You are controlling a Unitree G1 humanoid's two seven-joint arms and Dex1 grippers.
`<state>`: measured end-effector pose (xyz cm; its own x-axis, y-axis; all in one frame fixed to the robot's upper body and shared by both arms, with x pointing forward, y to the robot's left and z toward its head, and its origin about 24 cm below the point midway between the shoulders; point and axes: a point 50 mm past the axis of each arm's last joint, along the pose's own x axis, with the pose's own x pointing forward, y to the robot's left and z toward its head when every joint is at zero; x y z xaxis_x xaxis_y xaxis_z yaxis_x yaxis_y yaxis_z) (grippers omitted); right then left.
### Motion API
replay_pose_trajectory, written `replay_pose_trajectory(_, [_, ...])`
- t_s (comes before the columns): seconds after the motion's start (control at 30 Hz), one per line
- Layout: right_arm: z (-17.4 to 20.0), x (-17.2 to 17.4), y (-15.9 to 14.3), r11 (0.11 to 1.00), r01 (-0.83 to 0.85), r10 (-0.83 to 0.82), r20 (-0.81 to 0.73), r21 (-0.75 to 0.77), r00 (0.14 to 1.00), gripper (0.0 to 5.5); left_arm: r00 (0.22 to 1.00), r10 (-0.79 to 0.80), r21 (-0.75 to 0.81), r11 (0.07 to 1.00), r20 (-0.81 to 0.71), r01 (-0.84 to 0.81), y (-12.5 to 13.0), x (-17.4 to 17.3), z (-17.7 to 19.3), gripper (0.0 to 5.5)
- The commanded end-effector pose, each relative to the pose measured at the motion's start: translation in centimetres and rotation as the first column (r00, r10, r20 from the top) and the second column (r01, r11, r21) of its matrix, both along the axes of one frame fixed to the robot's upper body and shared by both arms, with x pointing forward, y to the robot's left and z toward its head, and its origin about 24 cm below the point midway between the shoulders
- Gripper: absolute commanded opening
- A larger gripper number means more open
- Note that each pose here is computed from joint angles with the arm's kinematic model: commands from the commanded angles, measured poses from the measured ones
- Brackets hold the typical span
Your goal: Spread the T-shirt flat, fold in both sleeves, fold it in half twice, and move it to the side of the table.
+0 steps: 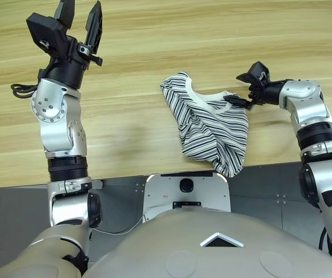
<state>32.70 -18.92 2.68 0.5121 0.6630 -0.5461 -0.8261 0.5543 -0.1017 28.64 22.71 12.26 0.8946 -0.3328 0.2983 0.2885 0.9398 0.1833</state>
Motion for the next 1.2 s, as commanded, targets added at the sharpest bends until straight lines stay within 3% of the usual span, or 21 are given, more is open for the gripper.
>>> replay_pose_trajectory(0.03, [0.6,0.6,-0.5,1.0,-0.006,0.006,0.01,-0.025,1.0,4.01,1.0,0.001,0.012,1.0,-0.011,-0.001,0.0,-0.1,-0.5,2.44])
replay_pose_trajectory(0.27, [-0.2,-0.6,-0.8,0.997,-0.073,0.074,-0.066,0.005,0.995,4.01,1.0,0.011,0.016,1.0,-0.005,-0.011,0.2,0.0,-0.8,2.44])
replay_pose_trajectory(0.4, [-0.7,-1.4,-1.1,0.987,-0.149,0.143,-0.095,-0.059,0.985,3.38,1.0,0.014,0.02,1.0,0.002,-0.014,0.3,-0.1,-0.8,2.44])
replay_pose_trajectory(0.57, [-1.3,-1.4,-1.1,0.987,-0.128,0.119,-0.09,-0.093,0.989,2.5,1.0,0.011,0.019,1.0,0.012,-0.012,0.2,-0.2,-0.7,2.44])
replay_pose_trajectory(0.77, [-1.1,-0.8,-1.1,0.993,-0.068,0.067,-0.018,-0.097,0.998,1.43,1.0,0.011,0.02,1.0,0.022,-0.012,0.2,-0.1,-0.6,2.44])
replay_pose_trajectory(1.0, [0.5,-1.1,0.1,0.984,-0.15,0.16,0.112,-0.094,0.981,0.19,0.999,0.015,0.035,0.999,0.045,-0.016,0.5,0.2,0.2,2.44])
replay_pose_trajectory(1.2, [3.0,-1.5,1.2,0.973,-0.192,0.225,0.329,-0.13,0.917,0.12,0.995,-0.003,0.072,0.997,0.095,-0.003,0.6,0.8,2.1,2.44])
